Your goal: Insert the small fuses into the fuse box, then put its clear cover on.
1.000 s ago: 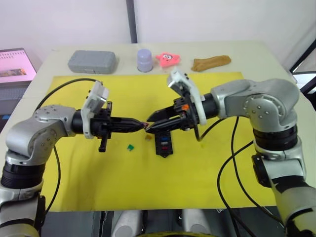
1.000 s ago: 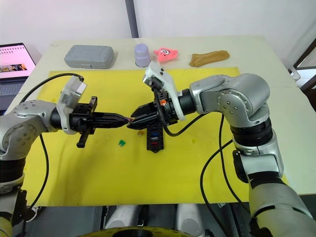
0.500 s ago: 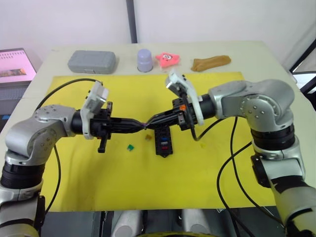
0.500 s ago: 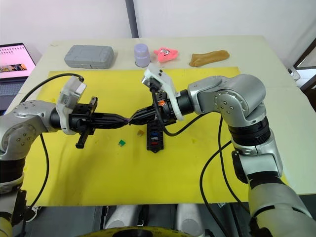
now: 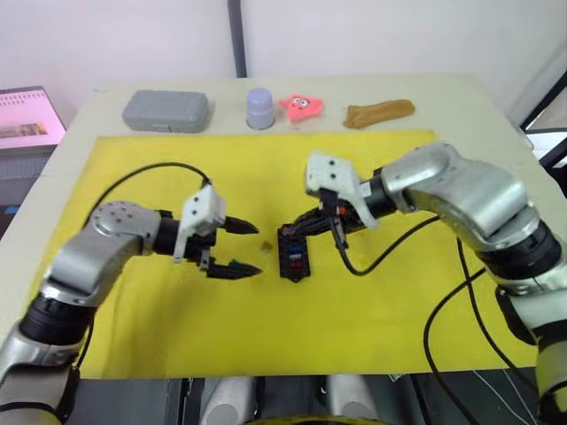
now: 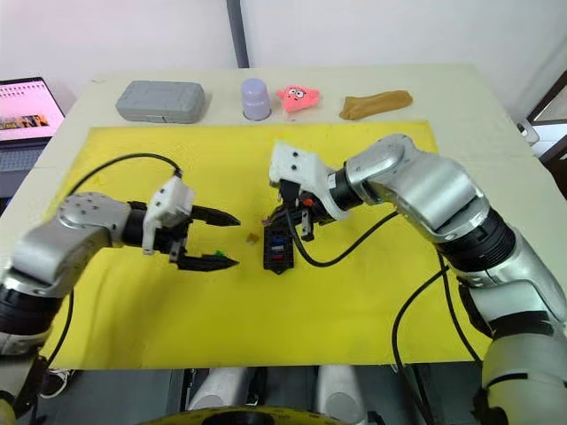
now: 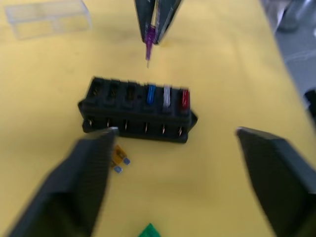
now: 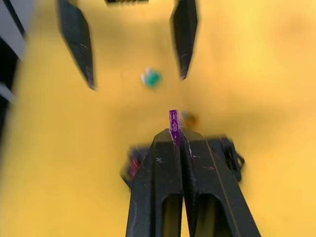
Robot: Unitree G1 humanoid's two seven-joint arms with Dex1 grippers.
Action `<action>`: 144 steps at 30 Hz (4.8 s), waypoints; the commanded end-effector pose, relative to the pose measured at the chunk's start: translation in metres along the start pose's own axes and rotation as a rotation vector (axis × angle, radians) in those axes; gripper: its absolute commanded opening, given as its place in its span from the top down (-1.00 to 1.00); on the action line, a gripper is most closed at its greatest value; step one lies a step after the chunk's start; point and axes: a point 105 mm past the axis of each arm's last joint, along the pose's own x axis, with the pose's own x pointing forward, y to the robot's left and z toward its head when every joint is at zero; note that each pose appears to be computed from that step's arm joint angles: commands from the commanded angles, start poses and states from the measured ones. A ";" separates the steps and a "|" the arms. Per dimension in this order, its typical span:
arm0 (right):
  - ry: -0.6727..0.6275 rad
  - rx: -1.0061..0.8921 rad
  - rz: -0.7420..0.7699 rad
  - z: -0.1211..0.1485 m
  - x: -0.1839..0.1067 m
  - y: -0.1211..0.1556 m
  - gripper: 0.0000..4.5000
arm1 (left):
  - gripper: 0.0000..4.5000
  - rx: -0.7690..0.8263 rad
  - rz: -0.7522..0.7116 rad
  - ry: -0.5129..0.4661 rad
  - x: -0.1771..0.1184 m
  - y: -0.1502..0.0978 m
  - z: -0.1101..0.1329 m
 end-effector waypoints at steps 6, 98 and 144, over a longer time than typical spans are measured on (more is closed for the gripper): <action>0.071 -0.121 -0.036 -0.010 0.009 -0.015 1.00 | -0.99 0.114 0.074 -0.032 0.025 0.022 -0.007; 0.213 -0.196 0.002 -0.013 0.014 -0.025 1.00 | -0.99 0.169 0.021 -0.019 0.044 0.012 -0.008; 0.305 -0.115 0.019 -0.026 0.035 -0.013 1.00 | -0.99 0.186 0.040 -0.007 0.045 0.017 -0.009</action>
